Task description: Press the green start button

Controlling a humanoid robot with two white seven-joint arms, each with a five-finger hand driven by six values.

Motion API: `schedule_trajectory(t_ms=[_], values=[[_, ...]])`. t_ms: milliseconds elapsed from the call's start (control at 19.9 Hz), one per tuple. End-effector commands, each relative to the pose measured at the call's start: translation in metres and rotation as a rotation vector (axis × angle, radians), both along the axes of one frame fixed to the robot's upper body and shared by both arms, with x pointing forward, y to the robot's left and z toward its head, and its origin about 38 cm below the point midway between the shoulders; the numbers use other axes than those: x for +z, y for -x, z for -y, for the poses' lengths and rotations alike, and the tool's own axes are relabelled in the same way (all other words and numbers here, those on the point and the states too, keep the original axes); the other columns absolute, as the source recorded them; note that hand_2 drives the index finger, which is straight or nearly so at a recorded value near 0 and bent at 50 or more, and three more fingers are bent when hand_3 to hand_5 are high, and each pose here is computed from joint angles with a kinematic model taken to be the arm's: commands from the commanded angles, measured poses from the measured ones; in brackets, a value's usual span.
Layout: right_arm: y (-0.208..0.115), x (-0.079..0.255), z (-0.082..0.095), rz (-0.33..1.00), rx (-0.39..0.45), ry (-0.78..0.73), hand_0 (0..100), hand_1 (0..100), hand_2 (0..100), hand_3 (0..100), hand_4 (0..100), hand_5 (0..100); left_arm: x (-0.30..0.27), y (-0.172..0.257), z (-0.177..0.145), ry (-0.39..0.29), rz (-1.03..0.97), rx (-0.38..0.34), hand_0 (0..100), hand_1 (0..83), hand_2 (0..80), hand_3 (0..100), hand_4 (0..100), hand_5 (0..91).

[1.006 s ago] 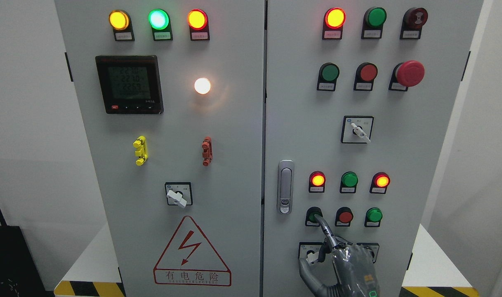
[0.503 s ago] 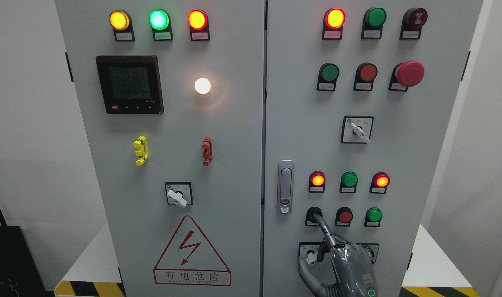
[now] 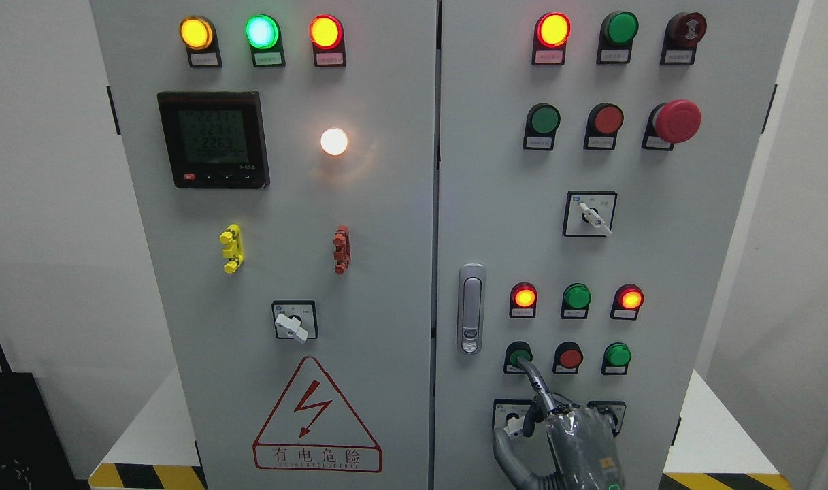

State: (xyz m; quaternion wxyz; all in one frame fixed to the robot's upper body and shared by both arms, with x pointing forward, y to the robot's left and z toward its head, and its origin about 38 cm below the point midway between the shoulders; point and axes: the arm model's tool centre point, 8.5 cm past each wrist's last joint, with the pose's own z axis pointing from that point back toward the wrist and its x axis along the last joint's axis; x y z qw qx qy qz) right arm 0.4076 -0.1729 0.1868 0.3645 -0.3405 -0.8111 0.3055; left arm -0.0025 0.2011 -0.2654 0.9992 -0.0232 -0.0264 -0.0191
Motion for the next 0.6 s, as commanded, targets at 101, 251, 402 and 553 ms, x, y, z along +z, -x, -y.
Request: schedule_trajectory(t_ms=[101, 251, 402, 553], values=[[0.025, 0.011, 0.005, 0.050, 0.019, -0.064, 57, 32, 0, 78, 70, 73, 0.000, 0.000, 0.000, 0.000, 0.000, 0.000, 12, 55.6, 0.0, 0, 0, 0.0], [0.038, 0.009, 0.008, 0.046, 0.042, -0.146, 58, 31, 0, 77, 70, 72, 0.000, 0.000, 0.000, 0.000, 0.000, 0.000, 12, 55.6, 0.0, 0, 0, 0.0], [0.048, 0.002, 0.006, 0.026, 0.076, -0.222, 58, 30, 0, 75, 68, 69, 0.000, 0.001, 0.000, 0.000, -0.001, 0.000, 12, 55.6, 0.0, 0, 0, 0.0], [0.056, -0.002, 0.007, 0.015, 0.087, -0.268, 58, 30, 0, 74, 67, 68, 0.000, 0.000, 0.000, 0.000, 0.000, 0.000, 12, 55.6, 0.0, 0, 0, 0.0]])
